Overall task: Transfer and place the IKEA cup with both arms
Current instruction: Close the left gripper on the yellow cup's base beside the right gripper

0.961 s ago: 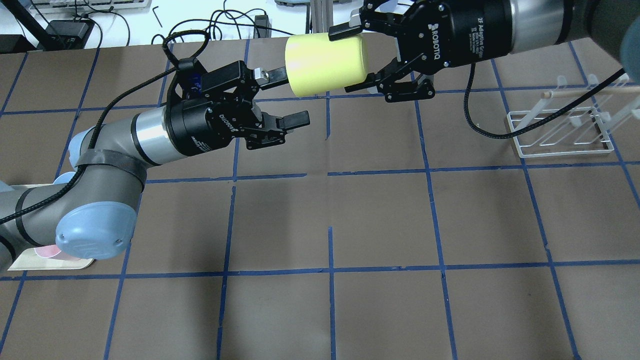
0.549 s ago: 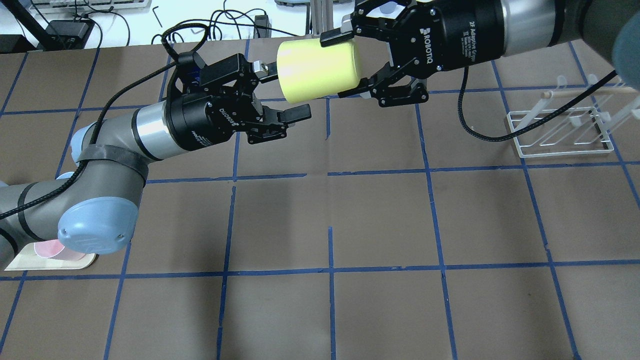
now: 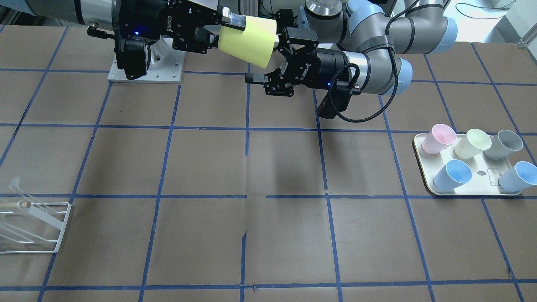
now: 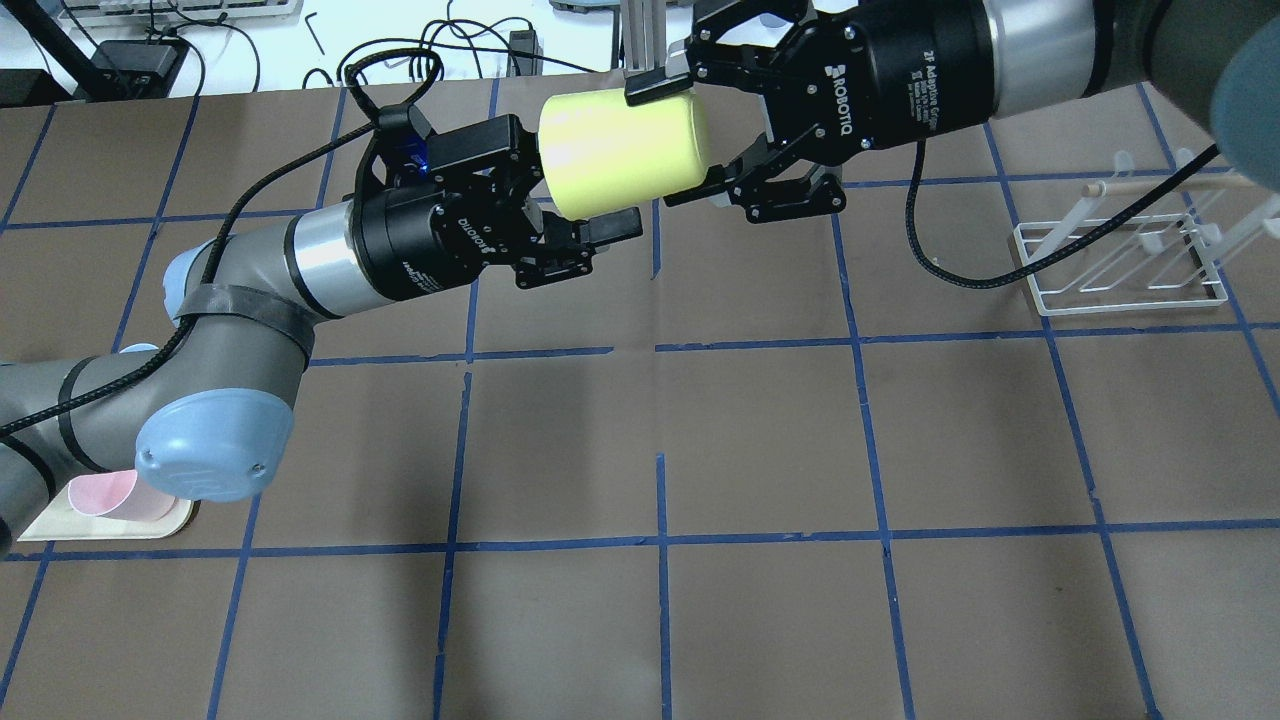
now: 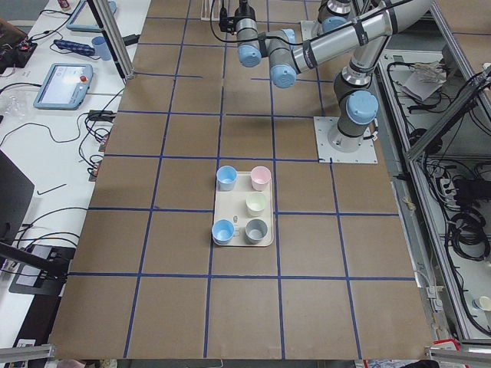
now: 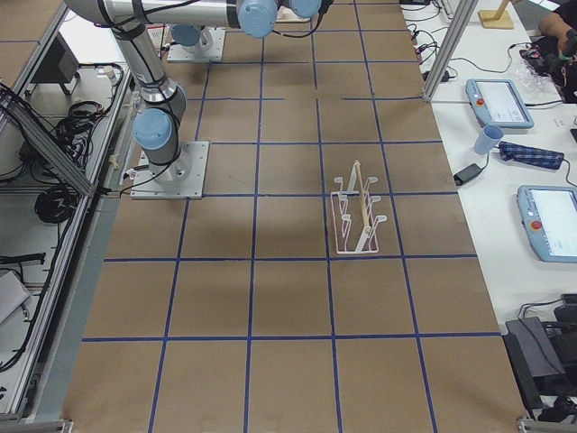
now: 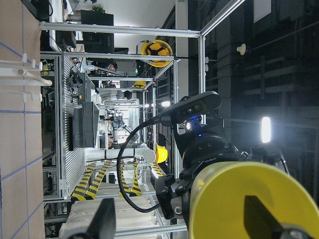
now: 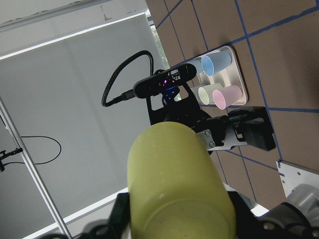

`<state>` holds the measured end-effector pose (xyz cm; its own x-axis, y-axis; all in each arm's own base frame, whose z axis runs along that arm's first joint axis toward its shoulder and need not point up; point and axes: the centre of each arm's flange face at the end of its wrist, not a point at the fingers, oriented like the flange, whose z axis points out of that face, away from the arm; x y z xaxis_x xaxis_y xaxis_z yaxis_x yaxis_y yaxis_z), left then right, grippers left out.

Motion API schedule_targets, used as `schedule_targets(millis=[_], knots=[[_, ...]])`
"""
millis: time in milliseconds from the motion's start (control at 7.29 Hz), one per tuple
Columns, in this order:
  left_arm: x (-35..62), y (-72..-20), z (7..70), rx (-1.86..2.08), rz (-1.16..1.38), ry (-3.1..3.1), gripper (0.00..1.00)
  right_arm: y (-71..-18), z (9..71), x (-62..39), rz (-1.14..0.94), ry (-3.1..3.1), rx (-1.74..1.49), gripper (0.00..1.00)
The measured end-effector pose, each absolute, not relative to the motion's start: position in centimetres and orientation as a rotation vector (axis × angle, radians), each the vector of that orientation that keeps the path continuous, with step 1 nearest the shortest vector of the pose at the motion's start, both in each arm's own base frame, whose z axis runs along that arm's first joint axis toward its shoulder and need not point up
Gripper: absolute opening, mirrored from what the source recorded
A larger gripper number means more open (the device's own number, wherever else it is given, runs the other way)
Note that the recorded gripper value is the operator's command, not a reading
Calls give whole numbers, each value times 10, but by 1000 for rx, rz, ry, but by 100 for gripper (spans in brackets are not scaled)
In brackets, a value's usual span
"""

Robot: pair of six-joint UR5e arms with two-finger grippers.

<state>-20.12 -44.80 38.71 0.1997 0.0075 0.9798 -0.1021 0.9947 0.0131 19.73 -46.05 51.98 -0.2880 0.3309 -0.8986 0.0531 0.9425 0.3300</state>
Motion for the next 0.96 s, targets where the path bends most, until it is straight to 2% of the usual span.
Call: schedule_targets(millis=[137, 549, 824, 961], knots=[[-202, -448, 388, 77, 78, -1368, 58, -460, 520, 197, 278, 1853, 282, 40], [-202, -445, 395, 67, 86, -1368, 55, -460, 520, 198, 279, 1854, 283, 42], [-202, -442, 400, 59, 92, -1368, 33, -460, 520, 197, 279, 1852, 284, 43], [-202, -441, 401, 57, 94, -1368, 14, -460, 520, 197, 278, 1852, 284, 43]])
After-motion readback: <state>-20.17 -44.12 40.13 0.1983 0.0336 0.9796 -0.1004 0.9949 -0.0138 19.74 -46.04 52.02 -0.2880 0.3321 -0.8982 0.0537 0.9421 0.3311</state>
